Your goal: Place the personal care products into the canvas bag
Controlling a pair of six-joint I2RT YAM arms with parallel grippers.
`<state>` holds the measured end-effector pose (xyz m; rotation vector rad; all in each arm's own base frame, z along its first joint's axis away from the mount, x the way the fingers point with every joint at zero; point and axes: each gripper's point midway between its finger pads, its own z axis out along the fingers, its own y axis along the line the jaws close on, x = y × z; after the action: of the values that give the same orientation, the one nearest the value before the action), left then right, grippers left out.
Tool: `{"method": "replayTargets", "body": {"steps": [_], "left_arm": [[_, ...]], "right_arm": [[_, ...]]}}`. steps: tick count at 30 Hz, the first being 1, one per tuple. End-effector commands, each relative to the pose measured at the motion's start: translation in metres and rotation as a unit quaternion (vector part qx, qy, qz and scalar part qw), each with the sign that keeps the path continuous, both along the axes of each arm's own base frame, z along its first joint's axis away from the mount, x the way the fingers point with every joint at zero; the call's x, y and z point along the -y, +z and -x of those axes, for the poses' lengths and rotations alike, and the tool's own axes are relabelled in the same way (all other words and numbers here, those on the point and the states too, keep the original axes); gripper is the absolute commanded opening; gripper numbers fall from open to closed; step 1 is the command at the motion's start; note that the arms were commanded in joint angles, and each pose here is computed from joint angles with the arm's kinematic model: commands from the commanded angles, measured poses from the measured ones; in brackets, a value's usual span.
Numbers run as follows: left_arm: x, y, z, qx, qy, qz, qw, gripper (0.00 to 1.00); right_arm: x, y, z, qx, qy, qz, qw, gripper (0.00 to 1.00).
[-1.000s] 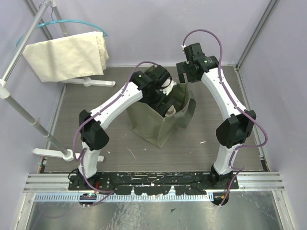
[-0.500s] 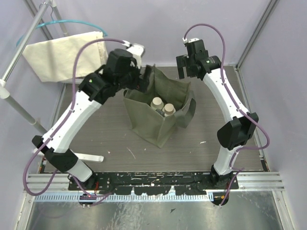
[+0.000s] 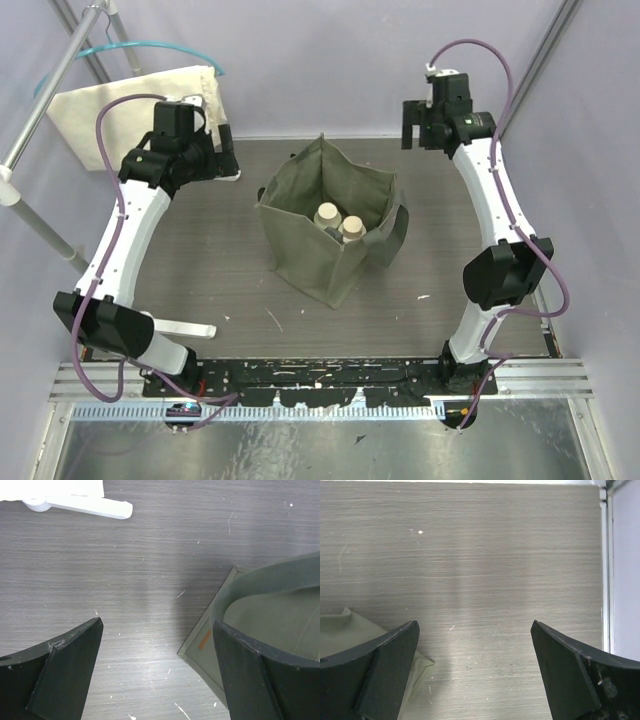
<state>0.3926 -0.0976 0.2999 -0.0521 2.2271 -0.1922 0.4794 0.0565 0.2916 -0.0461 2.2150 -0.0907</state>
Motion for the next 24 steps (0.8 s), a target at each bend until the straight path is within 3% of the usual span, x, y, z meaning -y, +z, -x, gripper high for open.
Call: {"method": "replayTargets", "body": {"steps": [1,5,11,24], "left_arm": [[0.008,-0.008,-0.010,-0.018,-0.009,0.023,1.000,0.98],[0.004,-0.023,-0.016,-0.052,0.024,0.023,0.998,0.98],[-0.011,-0.025,-0.020,-0.026,0.079,0.019,0.996,0.98],[-0.018,-0.032,-0.022,-0.035,0.082,-0.008,0.996,0.98]], "right_arm": [[0.017,0.007,0.003,0.014,-0.023,-0.045,0.999,1.00],[0.023,-0.007,0.011,-0.003,-0.036,-0.040,0.999,1.00],[0.027,-0.006,0.012,-0.002,-0.045,-0.035,0.998,1.00],[0.025,-0.008,0.006,-0.007,-0.046,-0.041,0.998,1.00]]}}
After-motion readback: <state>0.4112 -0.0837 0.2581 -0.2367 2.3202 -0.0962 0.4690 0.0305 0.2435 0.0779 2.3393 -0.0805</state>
